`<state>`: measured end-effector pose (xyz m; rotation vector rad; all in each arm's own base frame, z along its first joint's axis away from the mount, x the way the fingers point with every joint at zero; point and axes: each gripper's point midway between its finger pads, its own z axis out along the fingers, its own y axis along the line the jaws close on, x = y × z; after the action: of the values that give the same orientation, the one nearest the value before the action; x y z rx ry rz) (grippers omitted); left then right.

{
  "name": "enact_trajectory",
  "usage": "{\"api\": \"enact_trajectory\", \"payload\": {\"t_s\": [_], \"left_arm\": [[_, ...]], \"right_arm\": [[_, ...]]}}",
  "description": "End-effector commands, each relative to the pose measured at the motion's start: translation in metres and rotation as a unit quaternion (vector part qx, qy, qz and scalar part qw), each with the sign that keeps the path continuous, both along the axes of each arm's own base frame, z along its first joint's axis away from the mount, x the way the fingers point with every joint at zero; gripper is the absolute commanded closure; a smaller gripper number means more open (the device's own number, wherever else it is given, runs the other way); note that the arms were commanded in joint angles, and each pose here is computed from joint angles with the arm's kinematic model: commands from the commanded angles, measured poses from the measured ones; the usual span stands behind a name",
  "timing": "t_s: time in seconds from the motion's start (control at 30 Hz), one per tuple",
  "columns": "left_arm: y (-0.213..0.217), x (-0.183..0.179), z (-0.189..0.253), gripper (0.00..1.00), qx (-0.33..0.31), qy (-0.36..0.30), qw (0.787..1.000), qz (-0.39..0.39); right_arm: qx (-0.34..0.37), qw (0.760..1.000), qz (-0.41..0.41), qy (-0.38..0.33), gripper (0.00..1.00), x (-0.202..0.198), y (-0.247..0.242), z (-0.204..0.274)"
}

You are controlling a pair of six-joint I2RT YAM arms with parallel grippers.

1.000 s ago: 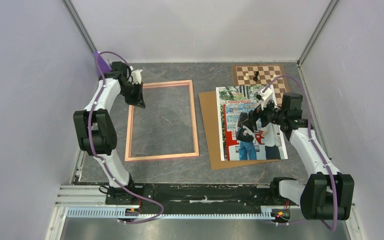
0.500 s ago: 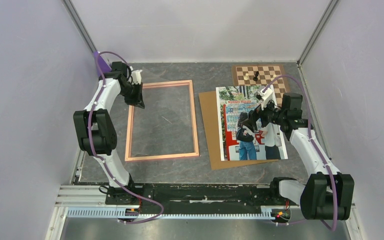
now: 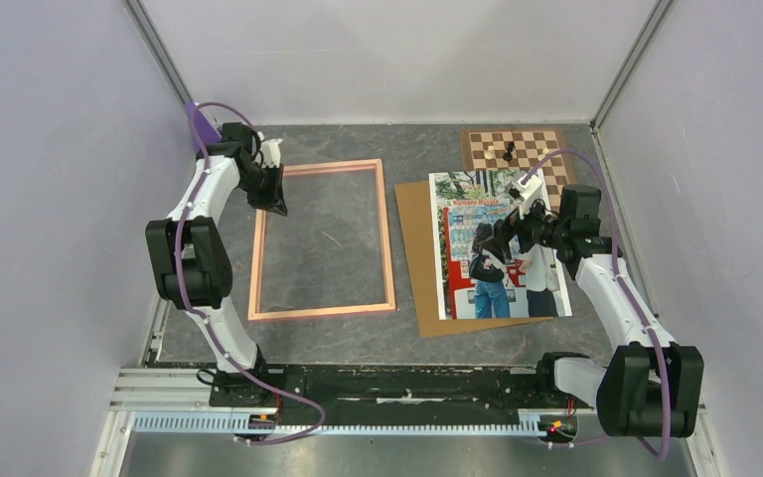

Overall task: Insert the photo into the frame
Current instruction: Place the photo frame item in the photo frame.

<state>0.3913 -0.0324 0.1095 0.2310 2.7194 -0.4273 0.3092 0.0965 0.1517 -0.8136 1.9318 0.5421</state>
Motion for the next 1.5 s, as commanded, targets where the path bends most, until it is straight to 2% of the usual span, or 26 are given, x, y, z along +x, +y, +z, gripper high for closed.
{"api": "enact_trajectory", "payload": {"t_s": [0.0, 1.47], "left_arm": [[-0.001, -0.003, 0.006, 0.98, -0.005, -0.005, 1.0, -0.004], [-0.008, -0.018, 0.008, 0.98, -0.027, 0.005, 1.0, 0.012]], "right_arm": [[-0.005, 1.0, 0.002, -0.016, 0.02, 0.003, 0.0, 0.002], [-0.006, 1.0, 0.006, -0.018, 0.02, 0.001, 0.001, 0.003]]}}
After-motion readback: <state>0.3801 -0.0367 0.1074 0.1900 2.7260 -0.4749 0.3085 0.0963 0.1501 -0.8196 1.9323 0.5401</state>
